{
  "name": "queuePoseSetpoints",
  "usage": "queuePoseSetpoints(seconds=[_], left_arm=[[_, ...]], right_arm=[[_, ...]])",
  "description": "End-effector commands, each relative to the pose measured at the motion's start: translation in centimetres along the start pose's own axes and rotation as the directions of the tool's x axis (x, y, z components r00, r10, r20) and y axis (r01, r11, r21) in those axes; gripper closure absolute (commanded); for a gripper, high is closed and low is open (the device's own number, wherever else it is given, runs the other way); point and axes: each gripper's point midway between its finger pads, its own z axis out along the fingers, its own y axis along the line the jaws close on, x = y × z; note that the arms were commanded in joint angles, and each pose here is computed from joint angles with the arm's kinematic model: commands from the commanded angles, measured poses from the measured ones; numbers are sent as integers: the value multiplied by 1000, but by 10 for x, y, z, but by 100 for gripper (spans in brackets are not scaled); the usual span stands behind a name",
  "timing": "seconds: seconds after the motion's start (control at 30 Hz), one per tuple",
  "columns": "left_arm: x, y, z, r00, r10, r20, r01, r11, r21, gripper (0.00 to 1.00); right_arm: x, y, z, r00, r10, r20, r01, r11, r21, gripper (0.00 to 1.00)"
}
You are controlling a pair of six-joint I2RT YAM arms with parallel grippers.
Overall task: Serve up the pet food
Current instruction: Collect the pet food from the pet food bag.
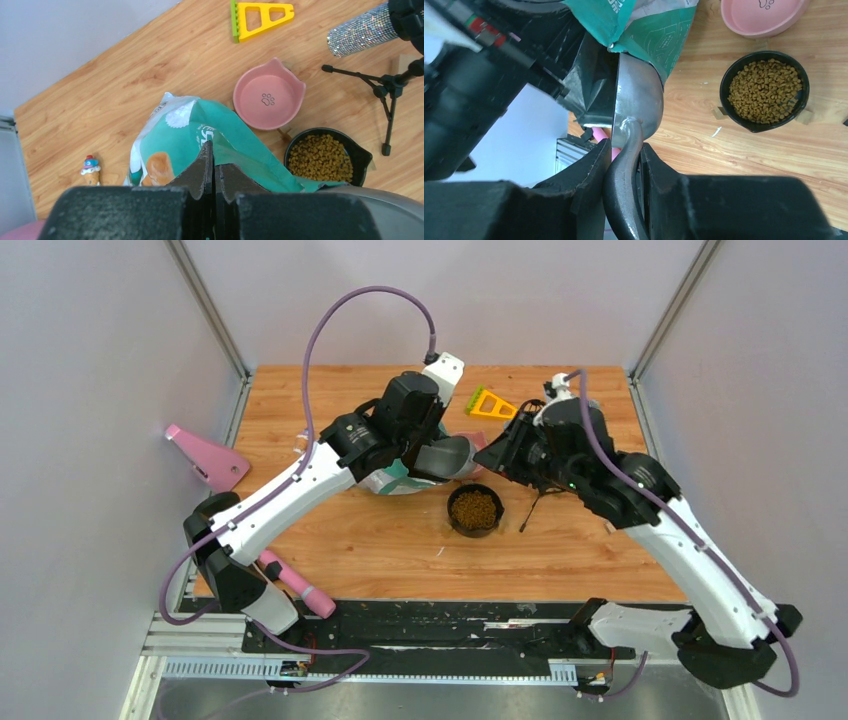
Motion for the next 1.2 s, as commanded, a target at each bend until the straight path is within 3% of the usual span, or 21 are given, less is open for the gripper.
queuePoseSetpoints(seconds=[0.0,0.3,0.5,0.83,1.17], left_arm=[[-37,-5,-9,991,-68,119,62,997,55,100],[-36,-34,-5,993,-46,109,38,997,72,100],[-36,-40,-4,993,-45,108,42,999,32,100],[-35,-39,-7,991,-91,101,89,996,19,100],[-38,-32,-14,986,-121,112,121,993,4,100]], right_arm=[[-10,9,17,999,53,10,-53,998,35,100],[14,-29,98,998,48,-28,-38,958,284,100],[21,-36,133,998,57,17,-59,942,331,100],[34,-24,161,982,167,90,-175,980,94,100],[20,-2,138,941,286,182,-249,948,-199,100]])
